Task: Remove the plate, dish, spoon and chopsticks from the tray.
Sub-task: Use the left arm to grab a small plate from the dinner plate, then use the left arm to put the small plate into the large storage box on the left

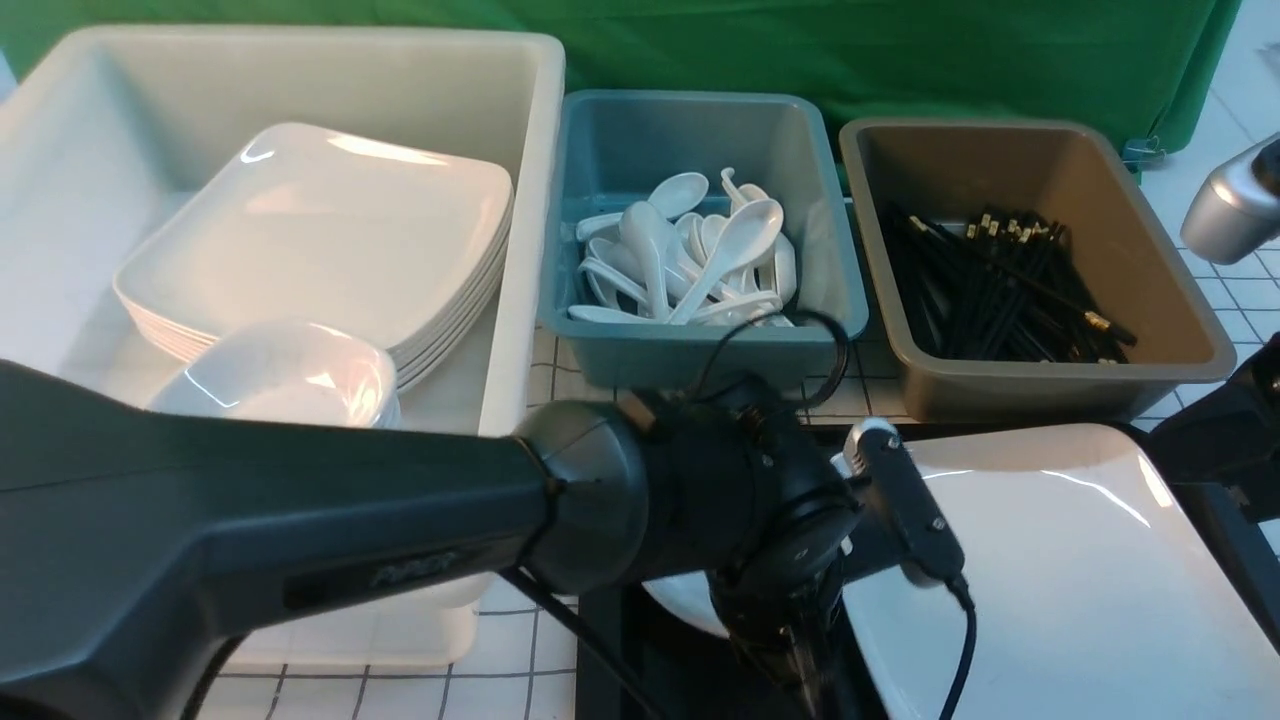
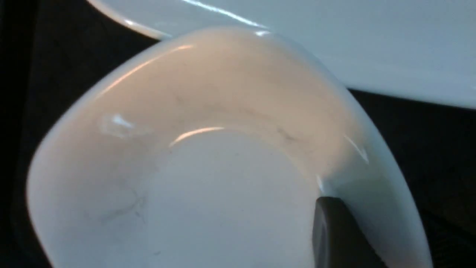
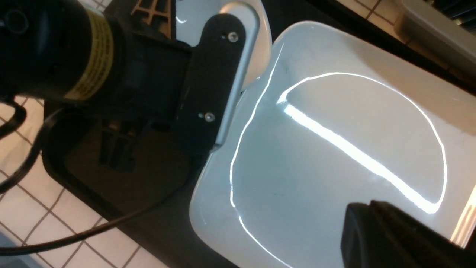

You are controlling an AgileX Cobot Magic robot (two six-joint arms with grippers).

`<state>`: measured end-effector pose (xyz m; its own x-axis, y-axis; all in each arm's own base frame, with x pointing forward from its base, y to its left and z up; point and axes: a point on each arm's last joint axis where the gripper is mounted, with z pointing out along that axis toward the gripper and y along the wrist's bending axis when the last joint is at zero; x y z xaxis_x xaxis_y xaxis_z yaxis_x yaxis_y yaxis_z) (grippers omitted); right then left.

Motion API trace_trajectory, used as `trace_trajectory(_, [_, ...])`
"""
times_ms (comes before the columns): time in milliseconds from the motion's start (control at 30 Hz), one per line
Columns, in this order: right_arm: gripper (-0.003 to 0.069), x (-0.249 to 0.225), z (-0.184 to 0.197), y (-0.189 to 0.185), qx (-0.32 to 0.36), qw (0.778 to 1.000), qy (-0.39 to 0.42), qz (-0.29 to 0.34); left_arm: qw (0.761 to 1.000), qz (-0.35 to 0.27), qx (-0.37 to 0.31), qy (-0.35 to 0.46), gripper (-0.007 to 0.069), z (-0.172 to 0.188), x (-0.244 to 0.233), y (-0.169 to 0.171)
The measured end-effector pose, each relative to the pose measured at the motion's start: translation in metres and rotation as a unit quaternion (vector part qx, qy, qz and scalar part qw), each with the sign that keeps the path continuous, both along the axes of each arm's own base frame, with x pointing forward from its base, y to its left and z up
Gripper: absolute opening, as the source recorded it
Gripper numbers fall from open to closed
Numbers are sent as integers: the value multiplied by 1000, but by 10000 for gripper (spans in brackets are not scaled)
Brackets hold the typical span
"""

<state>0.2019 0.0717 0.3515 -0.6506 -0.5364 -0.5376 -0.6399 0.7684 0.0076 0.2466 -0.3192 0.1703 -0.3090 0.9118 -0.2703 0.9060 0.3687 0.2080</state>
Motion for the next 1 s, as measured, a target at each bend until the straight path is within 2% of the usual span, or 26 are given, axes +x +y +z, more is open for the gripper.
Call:
trace_trajectory(200, [7, -1, 7, 2, 12, 1000, -4, 6, 999, 32, 4, 8, 21, 40, 6, -6])
trace_trajectory(333, [7, -4, 30, 4, 26, 999, -16, 17, 999, 43, -19, -1, 11, 83, 7, -7])
trace_trajectory(433, [7, -8, 56, 8, 46, 997, -47, 29, 995, 62, -71, -37, 11, 139, 14, 7])
trace_trajectory(467, [7, -9, 59, 8, 50, 997, -51, 31, 995, 64, -73, -39, 10, 142, 14, 9])
trace_trajectory(533, [7, -16, 77, 17, 87, 993, -69, 50, 987, 98, -106, -67, 9, 187, 22, 39])
trace_trajectory(567, [7, -17, 78, 18, 90, 992, -70, 53, 986, 104, -111, -72, 9, 193, 23, 45])
trace_trajectory(667, [7, -26, 90, 36, 135, 983, -82, 94, 971, 173, -131, -102, 9, 236, 31, 105])
trace_trajectory(767, [7, -28, 92, 57, 157, 975, -92, 130, 954, 236, -141, -122, 9, 259, 30, 156])
trace_trajectory(900, [7, -26, 84, 93, 173, 964, -91, 178, 935, 307, -126, -122, 9, 261, 28, 206])
trace_trajectory(1000, [7, -18, 71, 127, 180, 959, -79, 205, 928, 348, -94, -92, 9, 236, 30, 230])
